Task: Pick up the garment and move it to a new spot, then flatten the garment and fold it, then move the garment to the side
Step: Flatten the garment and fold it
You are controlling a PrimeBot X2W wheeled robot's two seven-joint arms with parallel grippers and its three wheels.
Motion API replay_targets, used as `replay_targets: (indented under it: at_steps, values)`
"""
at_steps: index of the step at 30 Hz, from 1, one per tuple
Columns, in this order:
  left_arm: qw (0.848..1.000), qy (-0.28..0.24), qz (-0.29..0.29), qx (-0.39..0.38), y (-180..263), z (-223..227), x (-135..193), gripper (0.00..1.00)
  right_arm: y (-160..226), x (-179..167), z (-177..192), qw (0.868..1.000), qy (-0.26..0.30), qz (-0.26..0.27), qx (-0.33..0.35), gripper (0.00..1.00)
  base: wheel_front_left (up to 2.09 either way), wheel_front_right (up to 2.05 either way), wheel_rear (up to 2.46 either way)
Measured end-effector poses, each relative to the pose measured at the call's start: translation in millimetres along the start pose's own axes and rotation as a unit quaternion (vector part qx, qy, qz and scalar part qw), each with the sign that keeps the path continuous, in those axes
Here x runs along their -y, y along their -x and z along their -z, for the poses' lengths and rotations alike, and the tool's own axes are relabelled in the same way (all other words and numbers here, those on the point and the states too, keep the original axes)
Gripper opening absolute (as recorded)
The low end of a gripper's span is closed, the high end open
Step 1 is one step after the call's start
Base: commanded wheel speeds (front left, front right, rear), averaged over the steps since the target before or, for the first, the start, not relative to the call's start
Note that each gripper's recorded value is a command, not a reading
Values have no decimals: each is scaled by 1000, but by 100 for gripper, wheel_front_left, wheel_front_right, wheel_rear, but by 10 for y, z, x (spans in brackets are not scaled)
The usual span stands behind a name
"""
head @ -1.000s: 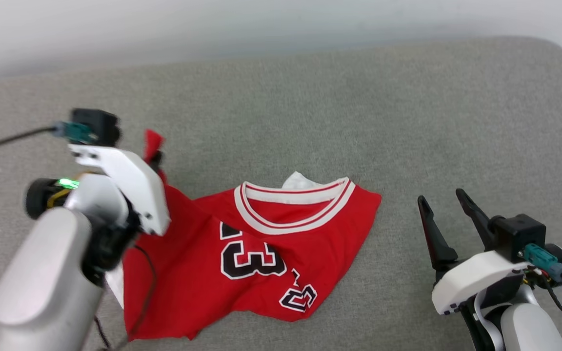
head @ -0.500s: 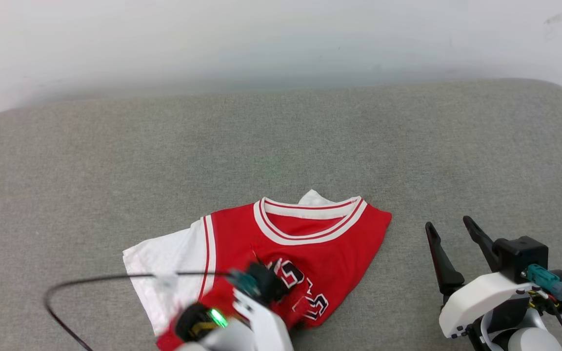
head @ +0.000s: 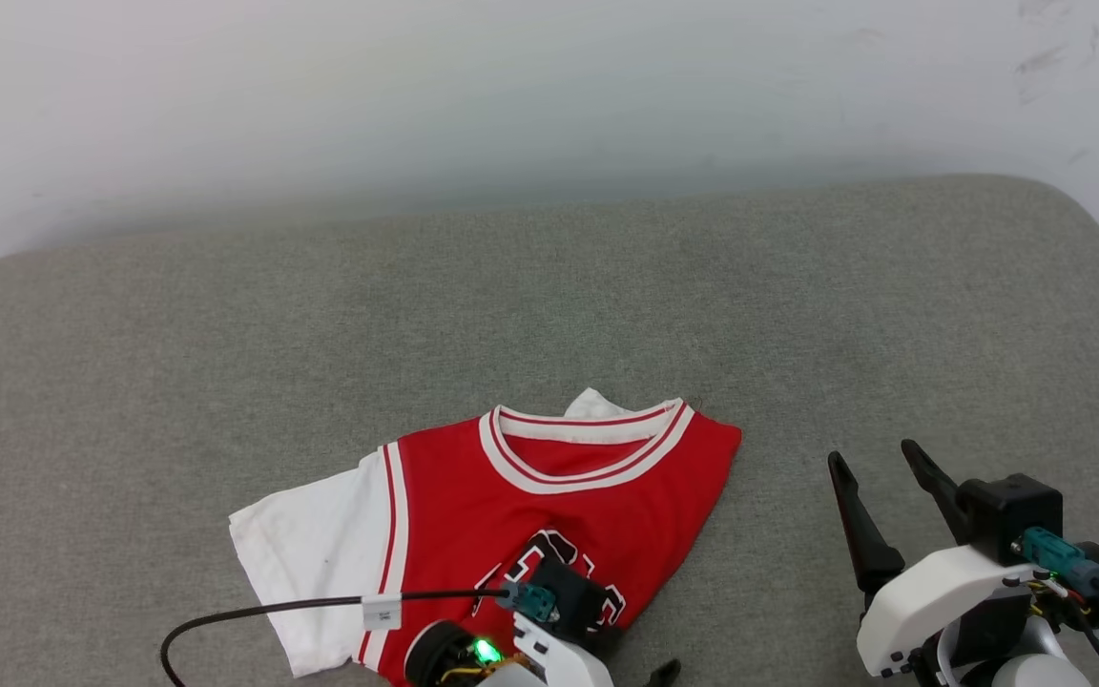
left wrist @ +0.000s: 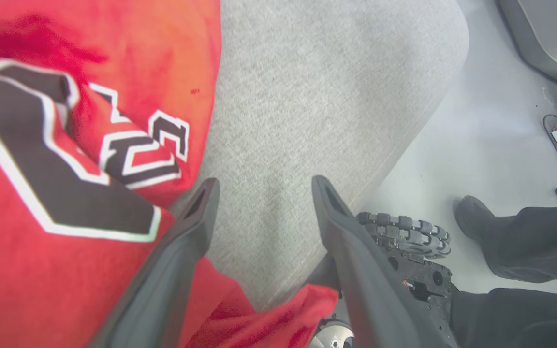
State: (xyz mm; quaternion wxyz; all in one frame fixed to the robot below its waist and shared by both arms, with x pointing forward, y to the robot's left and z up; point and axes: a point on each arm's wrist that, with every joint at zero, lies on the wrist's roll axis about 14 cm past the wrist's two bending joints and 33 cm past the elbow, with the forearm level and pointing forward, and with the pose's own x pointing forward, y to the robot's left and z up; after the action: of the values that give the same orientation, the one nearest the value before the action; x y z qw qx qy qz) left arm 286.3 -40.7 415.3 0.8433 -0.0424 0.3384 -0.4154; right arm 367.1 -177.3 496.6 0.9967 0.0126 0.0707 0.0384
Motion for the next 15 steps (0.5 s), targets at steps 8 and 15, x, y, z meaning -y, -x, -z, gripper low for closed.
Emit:
replay_targets:
  at_steps: [8, 15]
  values:
    - [969, -28, -75, 233, 351, -1008, -234, 100, 78, 12, -86, 1000, 5, 3, 11, 100, 0, 0, 0]
    - [905, -28, -218, 364, 960, -1428, -925, 100, 54, 1, -120, 1000, 9, 1, 13, 100, 0, 0, 0]
